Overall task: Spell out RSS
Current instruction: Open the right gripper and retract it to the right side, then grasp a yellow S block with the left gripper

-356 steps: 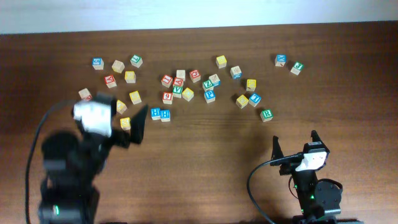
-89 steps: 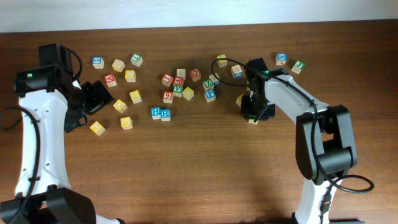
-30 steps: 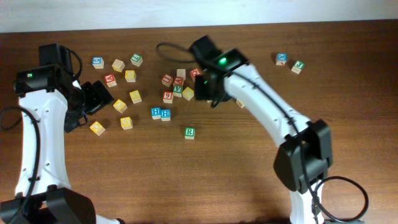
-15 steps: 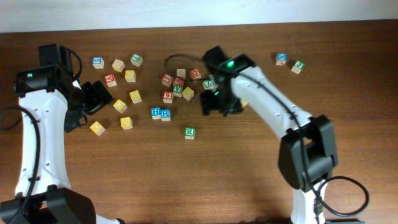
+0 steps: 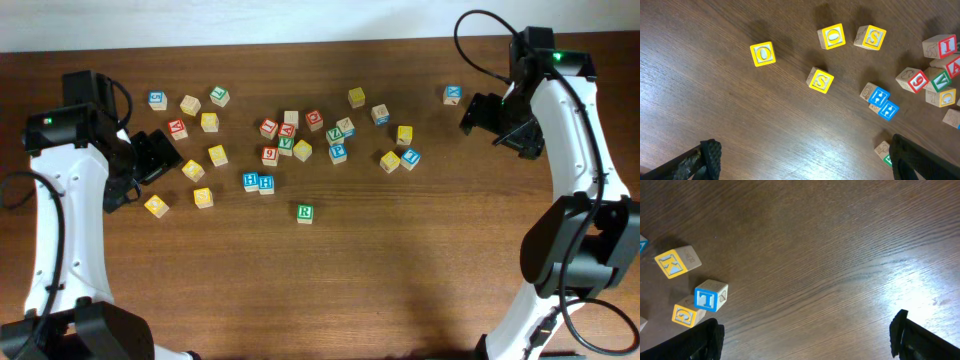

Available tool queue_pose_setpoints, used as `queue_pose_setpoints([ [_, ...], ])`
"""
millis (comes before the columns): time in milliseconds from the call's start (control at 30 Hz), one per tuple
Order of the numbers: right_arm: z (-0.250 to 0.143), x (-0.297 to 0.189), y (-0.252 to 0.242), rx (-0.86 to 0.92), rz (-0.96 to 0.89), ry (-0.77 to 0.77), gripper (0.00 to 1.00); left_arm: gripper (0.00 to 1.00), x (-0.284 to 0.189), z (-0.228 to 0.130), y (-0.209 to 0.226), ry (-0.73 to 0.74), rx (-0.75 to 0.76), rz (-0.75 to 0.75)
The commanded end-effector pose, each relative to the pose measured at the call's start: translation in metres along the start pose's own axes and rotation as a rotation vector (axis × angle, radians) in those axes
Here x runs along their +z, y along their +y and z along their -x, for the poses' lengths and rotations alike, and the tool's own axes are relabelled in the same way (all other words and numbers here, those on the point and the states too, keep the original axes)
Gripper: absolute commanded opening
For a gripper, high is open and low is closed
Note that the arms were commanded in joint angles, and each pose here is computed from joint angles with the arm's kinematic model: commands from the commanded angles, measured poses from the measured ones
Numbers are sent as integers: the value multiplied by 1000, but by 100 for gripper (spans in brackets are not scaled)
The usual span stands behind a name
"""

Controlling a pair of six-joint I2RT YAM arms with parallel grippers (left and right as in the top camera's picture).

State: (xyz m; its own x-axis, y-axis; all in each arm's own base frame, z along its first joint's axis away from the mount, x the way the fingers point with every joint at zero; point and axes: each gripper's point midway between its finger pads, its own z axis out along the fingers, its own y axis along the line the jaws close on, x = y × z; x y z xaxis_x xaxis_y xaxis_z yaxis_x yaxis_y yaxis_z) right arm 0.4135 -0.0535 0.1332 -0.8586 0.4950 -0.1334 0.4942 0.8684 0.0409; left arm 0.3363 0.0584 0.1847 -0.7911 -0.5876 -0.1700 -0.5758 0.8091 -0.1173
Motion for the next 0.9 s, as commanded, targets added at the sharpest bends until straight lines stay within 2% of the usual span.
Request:
queue_pose_setpoints([
  [0, 1, -9, 3, -4, 13, -20, 98, 99, -1, 0, -1, -3, -7, -5],
  [100, 19, -14, -37, -118, -214, -107, 98, 99, -1, 0, -1, -2, -8, -5],
  [400, 31, -15, -130, 96, -267, -70, 98, 99, -1, 5, -4, -20, -14, -15],
  [567, 31, -15, -136, 112, -270, -69, 98, 99, -5, -17, -39, 95, -2, -214],
  [633, 31, -15, -136, 112, -270, -69, 98, 99, 0, -29, -35, 107, 102, -134],
  [733, 31, -15, -136, 112, -270, -69, 98, 99, 27, -49, -16, 123, 150, 62],
  [800, 31, -15, -136, 112, -270, -69, 98, 99, 54, -54, -15, 122, 157, 61],
  [867, 31, -15, -136, 112, -270, -69, 98, 99, 60, -52, -14, 107, 158, 66],
])
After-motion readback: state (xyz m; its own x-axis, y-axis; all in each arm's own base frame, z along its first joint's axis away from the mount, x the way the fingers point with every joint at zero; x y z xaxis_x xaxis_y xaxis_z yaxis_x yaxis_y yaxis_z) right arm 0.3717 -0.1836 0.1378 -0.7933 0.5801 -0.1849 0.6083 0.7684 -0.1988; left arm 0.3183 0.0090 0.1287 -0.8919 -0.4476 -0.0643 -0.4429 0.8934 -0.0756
